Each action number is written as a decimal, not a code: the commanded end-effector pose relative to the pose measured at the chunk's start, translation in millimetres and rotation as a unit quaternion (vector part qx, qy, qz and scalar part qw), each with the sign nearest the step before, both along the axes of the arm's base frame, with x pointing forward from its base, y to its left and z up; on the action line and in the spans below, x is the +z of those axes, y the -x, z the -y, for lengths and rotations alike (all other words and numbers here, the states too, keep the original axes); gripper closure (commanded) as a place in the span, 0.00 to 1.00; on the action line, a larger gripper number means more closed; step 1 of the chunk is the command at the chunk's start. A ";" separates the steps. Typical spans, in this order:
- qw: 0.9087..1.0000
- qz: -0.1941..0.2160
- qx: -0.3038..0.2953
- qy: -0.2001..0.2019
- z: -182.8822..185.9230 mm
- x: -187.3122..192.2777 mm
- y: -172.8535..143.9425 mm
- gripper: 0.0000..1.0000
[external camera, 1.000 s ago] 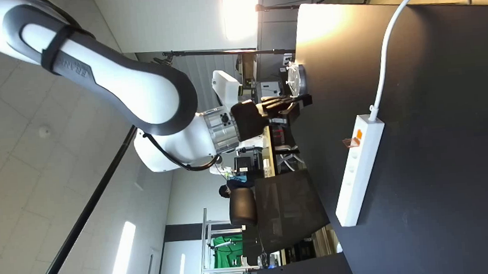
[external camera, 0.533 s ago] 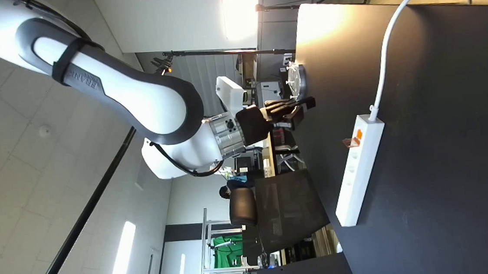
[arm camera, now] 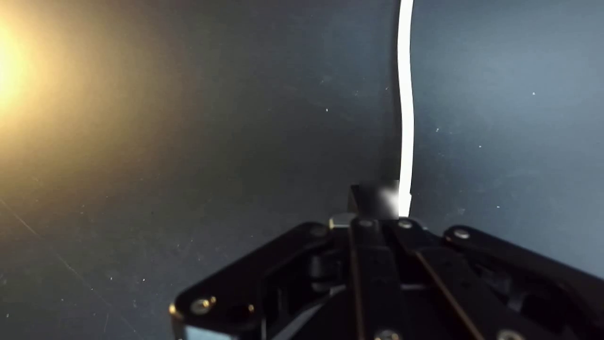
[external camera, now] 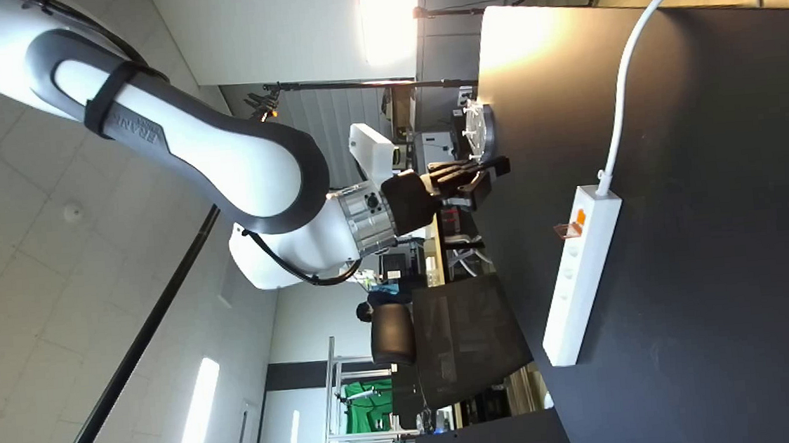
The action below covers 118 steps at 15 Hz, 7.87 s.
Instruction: Turn the extension cord switch on
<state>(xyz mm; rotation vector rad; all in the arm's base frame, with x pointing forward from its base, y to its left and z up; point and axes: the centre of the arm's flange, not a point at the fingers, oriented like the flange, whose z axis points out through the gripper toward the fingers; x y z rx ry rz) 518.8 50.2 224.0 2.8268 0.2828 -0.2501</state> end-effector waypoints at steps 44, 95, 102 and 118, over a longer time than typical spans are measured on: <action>0.997 0.035 -0.074 -0.013 -21.6 -95.1 -78.5 1.00; 0.941 -0.068 -0.002 -0.331 119.0 -13.1 -105.3 1.00; 0.964 -0.055 0.051 -0.255 64.8 44.6 -105.3 0.73; 0.974 0.124 -0.119 -0.147 80.7 33.6 -106.2 0.00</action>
